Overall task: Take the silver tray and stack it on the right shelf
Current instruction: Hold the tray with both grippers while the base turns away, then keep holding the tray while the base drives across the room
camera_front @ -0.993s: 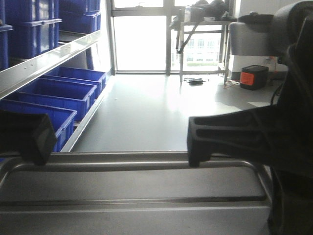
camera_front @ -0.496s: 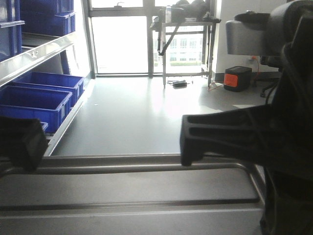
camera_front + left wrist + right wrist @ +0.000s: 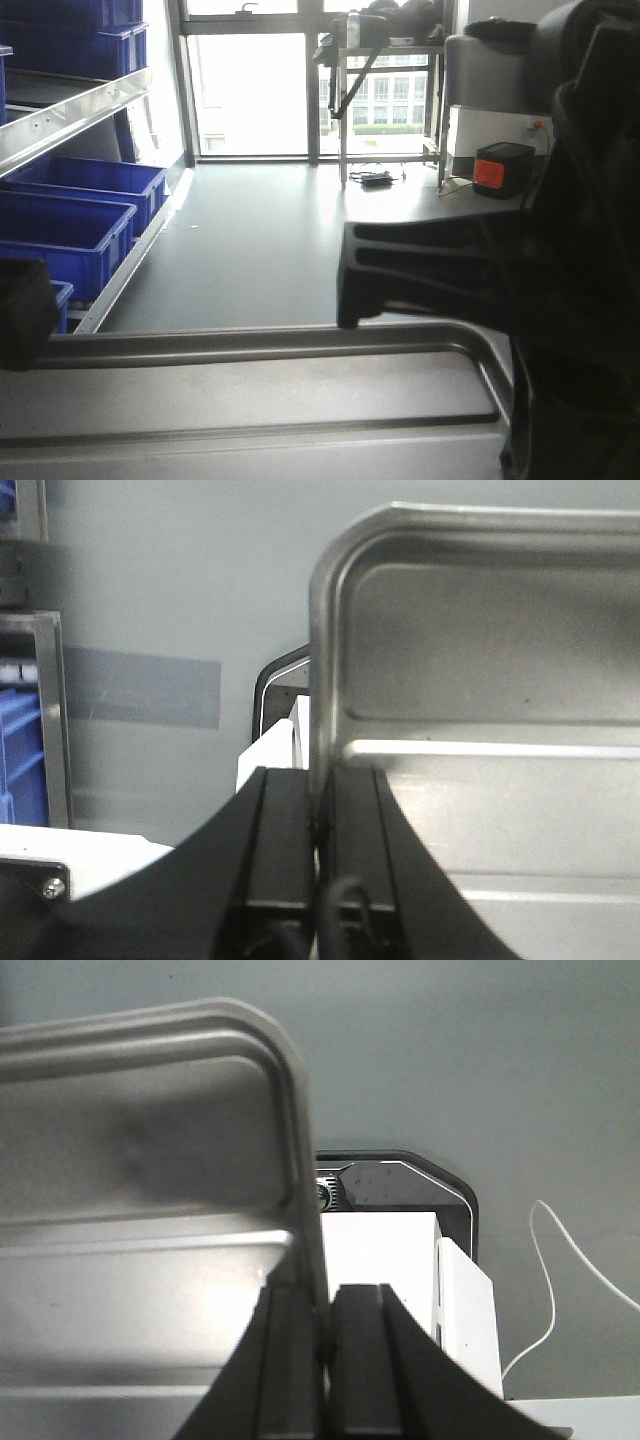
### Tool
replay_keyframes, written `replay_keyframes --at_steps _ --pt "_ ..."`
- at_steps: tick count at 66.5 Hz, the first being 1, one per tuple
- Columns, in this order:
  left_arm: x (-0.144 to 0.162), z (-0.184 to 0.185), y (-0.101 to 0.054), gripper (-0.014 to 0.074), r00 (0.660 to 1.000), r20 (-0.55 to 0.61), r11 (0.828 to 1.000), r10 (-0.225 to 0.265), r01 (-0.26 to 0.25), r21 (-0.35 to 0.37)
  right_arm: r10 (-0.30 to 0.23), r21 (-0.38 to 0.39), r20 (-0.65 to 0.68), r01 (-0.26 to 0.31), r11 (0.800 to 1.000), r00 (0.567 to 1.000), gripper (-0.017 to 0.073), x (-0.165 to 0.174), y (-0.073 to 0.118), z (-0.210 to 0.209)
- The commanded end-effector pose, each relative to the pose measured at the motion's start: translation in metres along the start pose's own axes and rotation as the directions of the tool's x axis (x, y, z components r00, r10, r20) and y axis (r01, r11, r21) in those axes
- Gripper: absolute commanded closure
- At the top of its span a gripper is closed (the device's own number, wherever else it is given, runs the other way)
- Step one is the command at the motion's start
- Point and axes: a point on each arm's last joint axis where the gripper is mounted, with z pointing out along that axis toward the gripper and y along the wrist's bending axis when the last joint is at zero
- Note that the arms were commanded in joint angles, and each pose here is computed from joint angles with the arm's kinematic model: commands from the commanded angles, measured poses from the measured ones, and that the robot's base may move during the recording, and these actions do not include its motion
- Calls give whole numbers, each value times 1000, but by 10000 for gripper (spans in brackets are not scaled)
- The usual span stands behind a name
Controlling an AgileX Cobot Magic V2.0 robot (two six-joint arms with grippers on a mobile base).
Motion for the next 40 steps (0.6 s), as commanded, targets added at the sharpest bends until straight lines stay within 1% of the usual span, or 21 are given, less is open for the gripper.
replay_keyframes --at_steps 1,10,40 --pt "5 -10 18 694 999 -49 986 17 -25 -165 -16 7 66 16 1000 998 489 -9 -2 -13" --pt "7 -10 20 694 998 -63 980 15 -27 -196 -16 7 66 16 1000 998 489 -9 -2 -13" --pt "7 -10 20 694 998 -63 980 15 -27 -196 -16 7 66 16 1000 998 489 -9 -2 -13"
